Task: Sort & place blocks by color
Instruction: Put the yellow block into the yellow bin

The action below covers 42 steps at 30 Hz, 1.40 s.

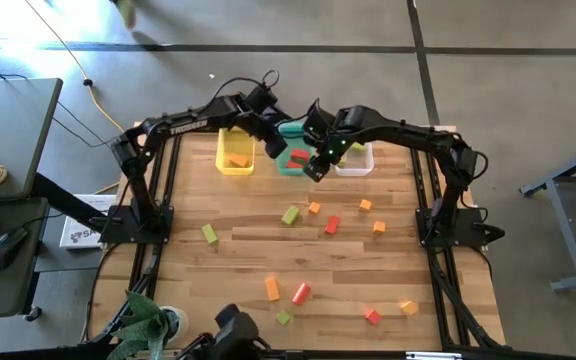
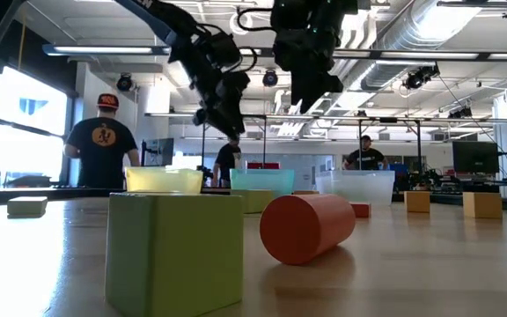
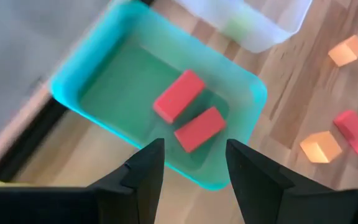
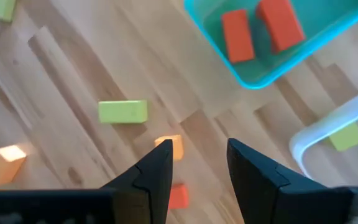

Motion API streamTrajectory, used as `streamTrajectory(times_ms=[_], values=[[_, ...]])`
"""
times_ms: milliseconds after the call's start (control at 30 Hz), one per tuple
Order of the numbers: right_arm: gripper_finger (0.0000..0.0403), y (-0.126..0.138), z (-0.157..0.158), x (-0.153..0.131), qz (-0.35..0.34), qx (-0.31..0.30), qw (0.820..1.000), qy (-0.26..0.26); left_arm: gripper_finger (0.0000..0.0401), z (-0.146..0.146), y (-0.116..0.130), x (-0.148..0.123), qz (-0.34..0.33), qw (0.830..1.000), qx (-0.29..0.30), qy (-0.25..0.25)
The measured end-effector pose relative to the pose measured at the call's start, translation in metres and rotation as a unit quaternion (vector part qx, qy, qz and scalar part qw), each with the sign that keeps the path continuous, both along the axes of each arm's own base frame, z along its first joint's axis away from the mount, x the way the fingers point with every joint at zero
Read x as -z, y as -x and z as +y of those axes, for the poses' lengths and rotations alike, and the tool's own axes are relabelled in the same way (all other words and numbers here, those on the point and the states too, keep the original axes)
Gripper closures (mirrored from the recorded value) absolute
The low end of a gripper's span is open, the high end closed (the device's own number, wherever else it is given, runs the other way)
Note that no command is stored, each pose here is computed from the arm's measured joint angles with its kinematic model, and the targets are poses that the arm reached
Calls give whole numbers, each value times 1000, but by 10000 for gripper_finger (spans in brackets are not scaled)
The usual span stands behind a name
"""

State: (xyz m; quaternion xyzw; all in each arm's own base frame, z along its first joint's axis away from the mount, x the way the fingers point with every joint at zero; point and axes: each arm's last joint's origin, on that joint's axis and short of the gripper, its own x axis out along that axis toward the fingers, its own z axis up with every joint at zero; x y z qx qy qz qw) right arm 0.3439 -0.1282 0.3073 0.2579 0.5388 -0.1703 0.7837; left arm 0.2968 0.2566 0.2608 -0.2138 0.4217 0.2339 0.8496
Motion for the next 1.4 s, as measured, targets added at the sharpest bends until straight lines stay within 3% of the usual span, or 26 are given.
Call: streamTrajectory(times_ms=[300, 467, 800, 1033, 1400], values=[[255, -9, 28, 0, -1, -67, 998, 10, 242, 2, 29, -53, 19, 996, -21, -86], [226, -14, 48, 0, 2, -89, 996, 21, 242, -8, 49, -76, 24, 995, -23, -98], [206, -19, 90, 2, 18, -93, 995, 8, 242, -41, 75, -106, 34, 995, 1, -96], [206, -9, 115, 32, 92, -125, 988, 8, 242, -64, 74, -110, 43, 996, 33, -71], [206, 1, 129, 60, 139, -268, 953, 34, 242, -101, 57, -105, 70, 994, 81, -28]])
